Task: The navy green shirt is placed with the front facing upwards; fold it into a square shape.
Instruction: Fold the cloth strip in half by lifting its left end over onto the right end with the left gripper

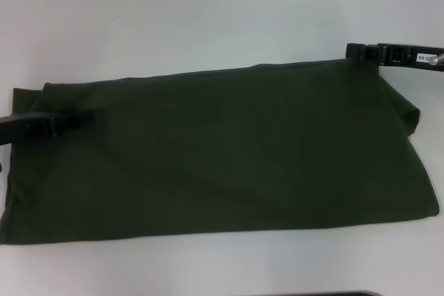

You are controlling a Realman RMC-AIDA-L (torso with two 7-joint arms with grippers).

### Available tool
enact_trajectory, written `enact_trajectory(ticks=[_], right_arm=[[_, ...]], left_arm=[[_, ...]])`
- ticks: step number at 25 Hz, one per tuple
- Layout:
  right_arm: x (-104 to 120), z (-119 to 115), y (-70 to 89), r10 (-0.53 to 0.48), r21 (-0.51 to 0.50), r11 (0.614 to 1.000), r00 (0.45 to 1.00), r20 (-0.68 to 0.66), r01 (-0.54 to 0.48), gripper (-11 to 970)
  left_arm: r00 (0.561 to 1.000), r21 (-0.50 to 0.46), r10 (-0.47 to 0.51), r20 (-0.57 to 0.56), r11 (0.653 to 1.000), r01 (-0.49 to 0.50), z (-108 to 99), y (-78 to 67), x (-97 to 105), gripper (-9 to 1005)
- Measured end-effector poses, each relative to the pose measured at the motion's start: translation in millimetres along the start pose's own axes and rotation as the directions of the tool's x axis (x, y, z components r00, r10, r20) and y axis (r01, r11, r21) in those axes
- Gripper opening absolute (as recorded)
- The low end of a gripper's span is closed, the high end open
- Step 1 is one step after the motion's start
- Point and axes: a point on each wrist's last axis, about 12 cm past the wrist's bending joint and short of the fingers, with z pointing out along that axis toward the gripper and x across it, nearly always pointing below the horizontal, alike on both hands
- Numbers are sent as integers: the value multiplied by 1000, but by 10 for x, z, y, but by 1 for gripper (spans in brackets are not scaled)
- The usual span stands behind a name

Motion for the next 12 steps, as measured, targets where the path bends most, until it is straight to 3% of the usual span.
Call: enact_trajectory(ticks=[7,12], right_arm=[[-6,3,3,-2,-1,1000,1000,0,2,20],[-7,3,-2,-2,3,1000,1000,2,2,20]], left_arm=[[1000,5,2,0,1000,-2,25,-13,-15,470],[1000,90,17,-5,996,-17,13,-105,-75,471]])
